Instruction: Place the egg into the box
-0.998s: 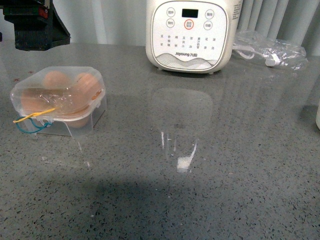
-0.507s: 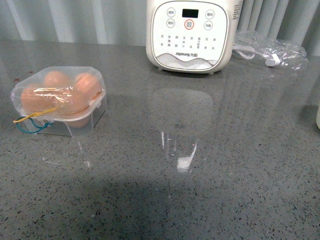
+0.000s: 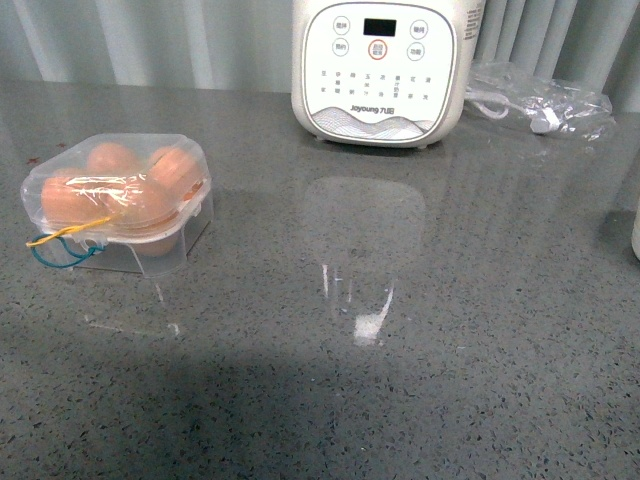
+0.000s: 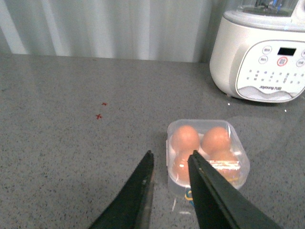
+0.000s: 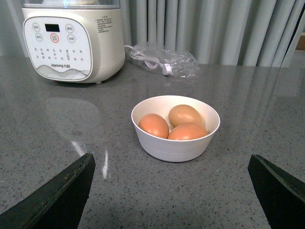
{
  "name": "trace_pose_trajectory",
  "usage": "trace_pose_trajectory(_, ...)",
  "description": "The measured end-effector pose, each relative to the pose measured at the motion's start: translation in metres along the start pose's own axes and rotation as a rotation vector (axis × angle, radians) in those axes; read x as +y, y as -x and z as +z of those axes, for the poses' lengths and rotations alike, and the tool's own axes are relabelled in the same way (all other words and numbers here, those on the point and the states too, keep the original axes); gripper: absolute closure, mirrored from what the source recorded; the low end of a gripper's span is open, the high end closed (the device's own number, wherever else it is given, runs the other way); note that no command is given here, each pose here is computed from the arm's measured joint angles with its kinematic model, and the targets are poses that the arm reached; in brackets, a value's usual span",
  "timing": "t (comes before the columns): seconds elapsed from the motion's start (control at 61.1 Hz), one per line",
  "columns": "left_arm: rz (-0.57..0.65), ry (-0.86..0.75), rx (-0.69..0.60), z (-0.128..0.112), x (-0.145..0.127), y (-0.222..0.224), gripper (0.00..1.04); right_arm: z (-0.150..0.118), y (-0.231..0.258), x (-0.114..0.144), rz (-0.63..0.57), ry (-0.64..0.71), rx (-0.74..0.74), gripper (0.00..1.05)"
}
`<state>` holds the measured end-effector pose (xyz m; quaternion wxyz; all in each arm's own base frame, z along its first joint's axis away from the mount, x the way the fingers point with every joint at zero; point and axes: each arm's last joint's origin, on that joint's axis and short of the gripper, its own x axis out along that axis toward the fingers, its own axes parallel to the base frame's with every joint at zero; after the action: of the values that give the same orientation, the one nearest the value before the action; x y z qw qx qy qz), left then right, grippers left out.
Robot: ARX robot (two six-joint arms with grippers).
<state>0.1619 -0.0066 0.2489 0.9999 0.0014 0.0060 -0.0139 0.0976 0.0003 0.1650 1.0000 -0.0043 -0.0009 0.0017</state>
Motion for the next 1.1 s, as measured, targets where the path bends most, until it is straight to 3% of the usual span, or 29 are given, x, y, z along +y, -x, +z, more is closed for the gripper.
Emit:
trace_pose_trajectory(0.131, 0.029, 0.003, -0.008, -0.017, 0.006, 0.010, 1.02, 0.000, 0.000, 0.000, 0.000, 0.000, 0.000, 0.07)
trace_pose_trajectory(0.507, 0.027, 0.005, -0.012, -0.053, 0.005, 0.031, 1.01, 0.000, 0.000, 0.000, 0.000, 0.000, 0.000, 0.07)
trace_pose_trajectory(1.096, 0.027, 0.005, -0.011, -0.073, 0.005, 0.047, 1.01, 0.000, 0.000, 0.000, 0.000, -0.001, 0.000, 0.07)
